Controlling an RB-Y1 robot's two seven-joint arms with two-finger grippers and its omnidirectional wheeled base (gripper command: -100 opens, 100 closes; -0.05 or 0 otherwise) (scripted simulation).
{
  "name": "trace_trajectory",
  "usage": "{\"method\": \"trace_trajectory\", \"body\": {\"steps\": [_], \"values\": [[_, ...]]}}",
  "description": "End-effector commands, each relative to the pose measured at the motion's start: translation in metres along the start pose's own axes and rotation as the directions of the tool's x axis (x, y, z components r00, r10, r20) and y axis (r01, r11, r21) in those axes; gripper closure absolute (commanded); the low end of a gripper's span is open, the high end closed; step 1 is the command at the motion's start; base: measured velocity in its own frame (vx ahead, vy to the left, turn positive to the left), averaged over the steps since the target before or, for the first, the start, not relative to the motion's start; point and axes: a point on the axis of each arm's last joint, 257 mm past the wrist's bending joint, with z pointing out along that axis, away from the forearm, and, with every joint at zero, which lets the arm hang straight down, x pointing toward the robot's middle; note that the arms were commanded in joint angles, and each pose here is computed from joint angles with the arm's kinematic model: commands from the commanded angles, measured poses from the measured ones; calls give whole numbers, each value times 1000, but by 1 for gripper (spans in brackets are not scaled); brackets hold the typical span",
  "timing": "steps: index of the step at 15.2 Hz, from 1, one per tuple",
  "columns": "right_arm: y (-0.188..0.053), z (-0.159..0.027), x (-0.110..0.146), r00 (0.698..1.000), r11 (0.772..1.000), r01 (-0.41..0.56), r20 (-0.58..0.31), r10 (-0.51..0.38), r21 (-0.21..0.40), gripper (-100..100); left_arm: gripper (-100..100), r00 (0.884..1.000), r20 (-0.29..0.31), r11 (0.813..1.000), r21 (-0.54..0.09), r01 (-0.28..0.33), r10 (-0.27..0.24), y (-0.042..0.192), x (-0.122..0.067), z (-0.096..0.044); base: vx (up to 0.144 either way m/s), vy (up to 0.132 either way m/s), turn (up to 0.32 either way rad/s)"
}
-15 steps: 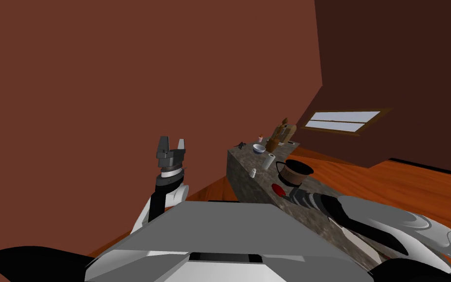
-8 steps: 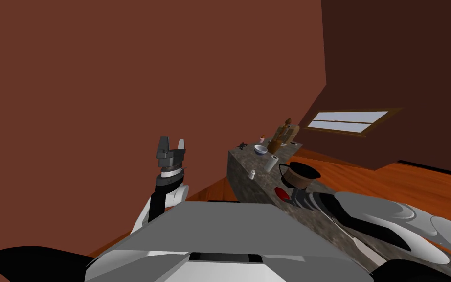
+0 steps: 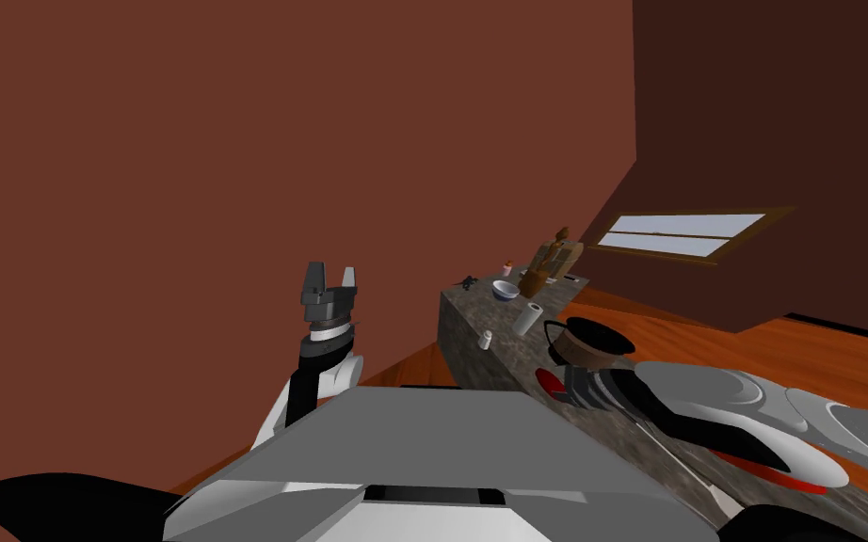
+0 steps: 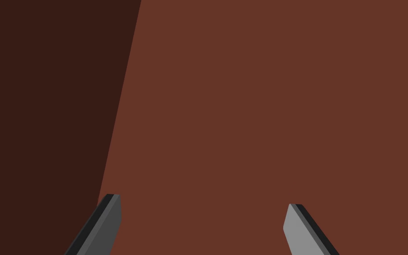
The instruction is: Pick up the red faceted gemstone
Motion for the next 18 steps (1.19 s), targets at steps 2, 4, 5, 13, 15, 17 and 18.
{"method": "trace_trajectory", "body": {"steps": [2, 4, 5, 13, 15, 17, 18], "values": [[1, 0, 2, 1000, 1000, 6, -10, -6, -6, -100, 0, 1000, 0, 1000, 0, 0, 0, 0, 0, 0, 24, -7, 4], [3, -2, 2, 999, 999, 33, -32, -34, -20, -100, 0, 1000, 0, 1000, 0, 0, 0, 0, 0, 0, 30, -11, 20], [5, -2, 7, 999, 999, 28, -40, -29, -24, -100, 0, 1000, 0, 1000, 0, 0, 0, 0, 0, 0, 27, -9, 11], [14, -1, 12, 997, 998, 48, -66, -51, -52, -100, 0, 1000, 0, 1000, 0, 0, 0, 0, 0, 0, 13, -3, 6], [23, -1, 20, 992, 994, 67, -99, -76, -84, -100, 0, 1000, 0, 1000, 0, 0, 0, 0, 0, 0, 44, -10, 18], [21, -1, 17, 993, 995, 64, -91, -71, -77, -100, 0, 1000, 0, 1000, 0, 0, 0, 0, 0, 0, 18, -4, 8], [27, 0, 27, 994, 996, 53, -92, -60, -73, -100, 0, 1000, 0, 1000, 0, 0, 0, 0, 0, 0, 8, 5, 76]]}}
